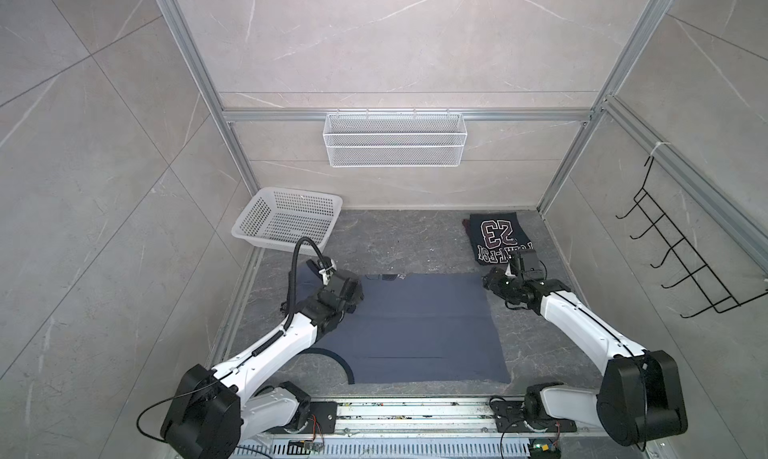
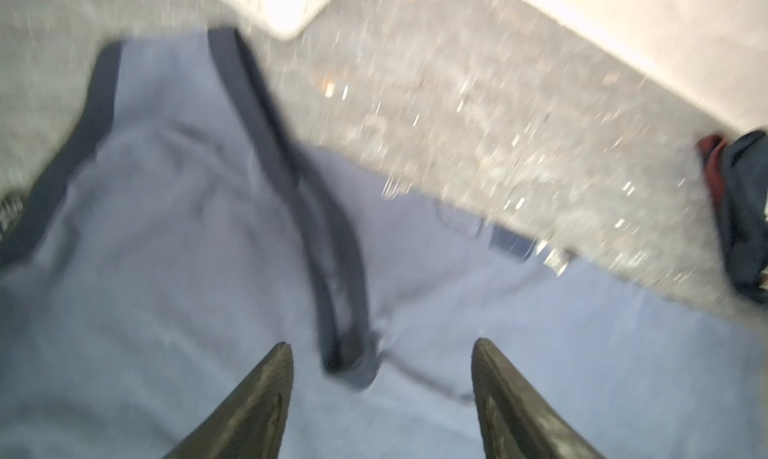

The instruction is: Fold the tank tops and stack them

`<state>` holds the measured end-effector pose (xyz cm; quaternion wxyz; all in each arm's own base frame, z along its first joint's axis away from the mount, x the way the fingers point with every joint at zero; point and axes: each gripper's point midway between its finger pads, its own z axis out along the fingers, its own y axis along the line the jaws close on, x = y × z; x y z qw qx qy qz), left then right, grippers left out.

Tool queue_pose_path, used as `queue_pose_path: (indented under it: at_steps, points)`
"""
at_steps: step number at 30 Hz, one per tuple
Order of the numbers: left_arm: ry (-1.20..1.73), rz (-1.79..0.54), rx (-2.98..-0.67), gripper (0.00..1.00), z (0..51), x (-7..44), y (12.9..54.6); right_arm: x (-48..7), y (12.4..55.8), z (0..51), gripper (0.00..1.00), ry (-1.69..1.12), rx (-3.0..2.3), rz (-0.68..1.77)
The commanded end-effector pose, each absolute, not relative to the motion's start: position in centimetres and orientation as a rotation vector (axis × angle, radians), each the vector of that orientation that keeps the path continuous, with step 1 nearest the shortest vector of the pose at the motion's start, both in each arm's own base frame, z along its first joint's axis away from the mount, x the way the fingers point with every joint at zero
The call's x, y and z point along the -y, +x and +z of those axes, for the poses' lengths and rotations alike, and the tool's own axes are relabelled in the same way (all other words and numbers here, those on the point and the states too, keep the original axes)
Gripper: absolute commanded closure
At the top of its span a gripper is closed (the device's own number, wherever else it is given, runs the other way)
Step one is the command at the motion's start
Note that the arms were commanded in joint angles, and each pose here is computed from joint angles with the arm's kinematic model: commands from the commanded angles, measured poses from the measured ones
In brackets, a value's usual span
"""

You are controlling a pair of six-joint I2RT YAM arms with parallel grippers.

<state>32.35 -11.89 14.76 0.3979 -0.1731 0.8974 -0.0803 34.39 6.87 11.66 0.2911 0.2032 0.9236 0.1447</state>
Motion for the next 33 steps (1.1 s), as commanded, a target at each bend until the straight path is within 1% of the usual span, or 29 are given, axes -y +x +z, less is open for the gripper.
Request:
queue_pose_path:
  at_steps: [1, 3, 7, 9, 12, 19, 25, 33]
  points:
    - [-0.437, -0.072, -2.365, 0.29, 14.1, 10.0, 34.2, -9.7, 34.3, 10.2, 0.40, 0.437, -2.566, 0.403]
    - [-0.510, -0.049, -2.403, 0.28, 13.4, 8.7, 35.8, -10.6, 34.7, 9.2, 0.40, 0.434, -2.597, 0.404]
    - [-0.636, 0.083, -2.396, 0.27, 12.5, 5.0, 38.1, -10.5, 35.3, 7.8, 0.40, 0.443, -2.635, 0.366]
    - [-0.705, 0.077, -2.384, 0.27, 11.8, 3.3, 39.2, -10.5, 35.4, 7.4, 0.40, 0.437, -2.642, 0.355]
    - [-0.716, 0.008, -2.339, 0.27, 11.5, 2.7, 40.9, -10.2, 35.3, 6.5, 0.40, 0.445, -2.668, 0.338]
    - [-0.704, 0.170, -2.394, 0.29, 9.4, 1.4, 42.5, -10.1, 34.8, 6.1, 0.40, 0.459, -2.670, 0.351]
    - [-0.673, 0.196, -2.424, 0.37, 7.6, 1.7, 43.7, -9.8, 34.5, 6.6, 0.41, 0.456, -2.657, 0.352]
    - [-0.675, 0.250, -2.448, 0.53, 6.2, 1.3, 44.1, -9.4, 34.2, 6.8, 0.41, 0.462, -2.649, 0.350]
